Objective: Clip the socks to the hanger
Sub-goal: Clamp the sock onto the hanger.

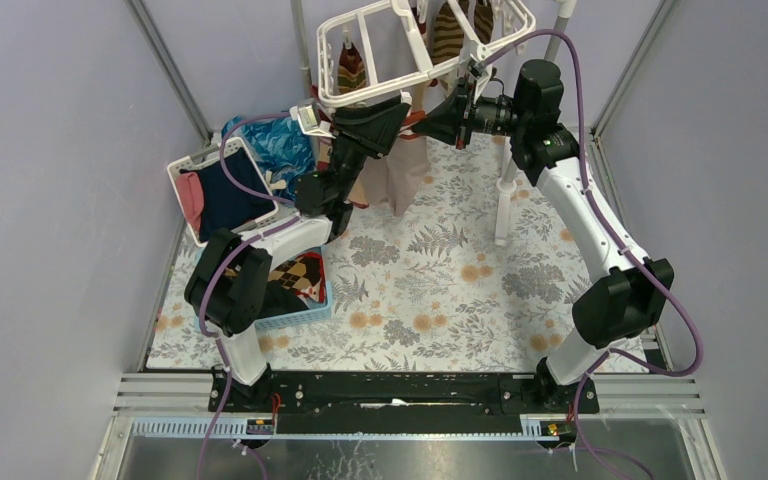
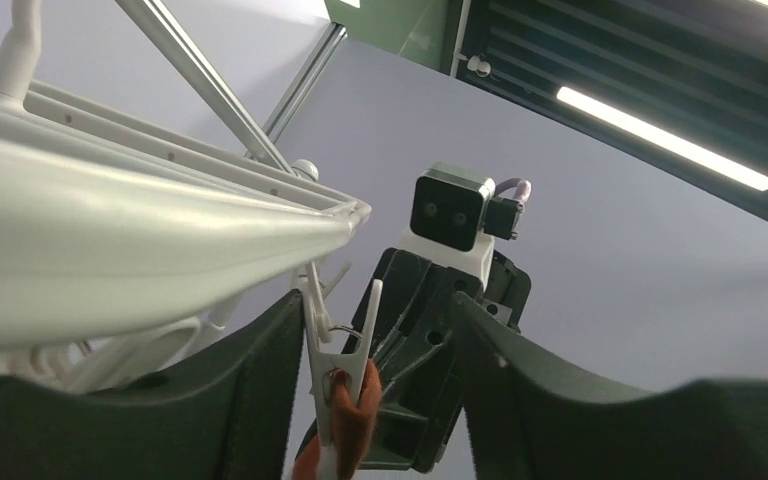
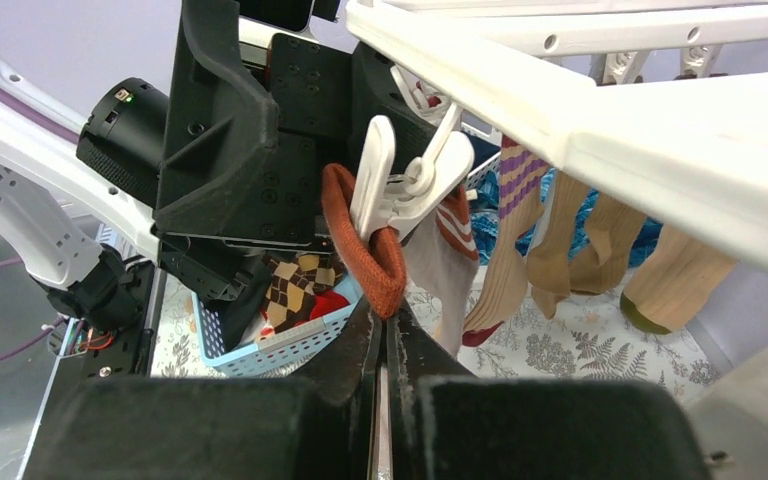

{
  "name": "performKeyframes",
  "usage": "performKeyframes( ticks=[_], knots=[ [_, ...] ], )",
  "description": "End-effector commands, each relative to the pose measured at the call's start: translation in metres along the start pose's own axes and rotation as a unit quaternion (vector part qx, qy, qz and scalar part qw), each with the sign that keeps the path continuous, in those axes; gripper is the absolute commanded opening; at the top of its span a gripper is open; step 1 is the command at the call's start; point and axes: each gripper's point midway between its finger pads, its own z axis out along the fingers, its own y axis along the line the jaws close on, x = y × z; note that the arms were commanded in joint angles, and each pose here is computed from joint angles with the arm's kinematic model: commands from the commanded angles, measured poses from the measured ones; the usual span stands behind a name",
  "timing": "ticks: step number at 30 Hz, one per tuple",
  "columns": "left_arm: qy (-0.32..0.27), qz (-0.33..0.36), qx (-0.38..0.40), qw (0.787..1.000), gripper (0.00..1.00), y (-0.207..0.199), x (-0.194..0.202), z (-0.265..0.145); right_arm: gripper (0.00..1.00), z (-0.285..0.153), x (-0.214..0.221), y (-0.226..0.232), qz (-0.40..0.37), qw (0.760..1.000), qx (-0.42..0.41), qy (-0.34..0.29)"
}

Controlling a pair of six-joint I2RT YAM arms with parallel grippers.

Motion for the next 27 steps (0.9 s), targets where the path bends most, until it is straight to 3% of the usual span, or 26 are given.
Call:
performKeyframes(
  ticks=[1, 5, 8, 10, 14, 21, 27],
  knots=[
    [-0.013, 0.006, 0.033, 0.999, 0.64, -0.018, -0.011, 0.006, 0.0, -0.003, -0.013, 0.008, -0.017, 1.0, -0.015, -0.016],
    [-0.015, 0.014, 0.024, 1.0, 0.77, -0.018, -0.014, 0.002, 0.0, -0.007, -0.005, 0.011, -0.02, 1.0, -0.02, -0.012],
    [-0.017, 0.019, 0.02, 0.999, 0.83, -0.02, -0.016, -0.001, 0.23, -0.009, 0.003, 0.009, -0.024, 1.0, -0.01, -0.008],
    [-0.016, 0.022, 0.014, 1.0, 0.84, -0.019, -0.016, -0.003, 0.33, -0.01, 0.008, 0.008, -0.027, 1.0, -0.007, -0.005],
    [-0.016, 0.027, 0.009, 0.999, 0.86, -0.02, -0.018, -0.005, 0.4, -0.01, 0.01, 0.005, -0.028, 1.0, 0.002, -0.003],
    [-0.023, 0.044, -0.02, 0.999, 0.88, -0.02, -0.025, -0.021, 0.64, -0.014, 0.022, 0.001, -0.036, 0.999, 0.024, 0.009],
    [-0.012, 0.05, -0.049, 0.997, 0.92, -0.018, -0.025, -0.037, 0.74, -0.022, 0.04, 0.004, -0.047, 0.998, 0.04, 0.031]
  ],
)
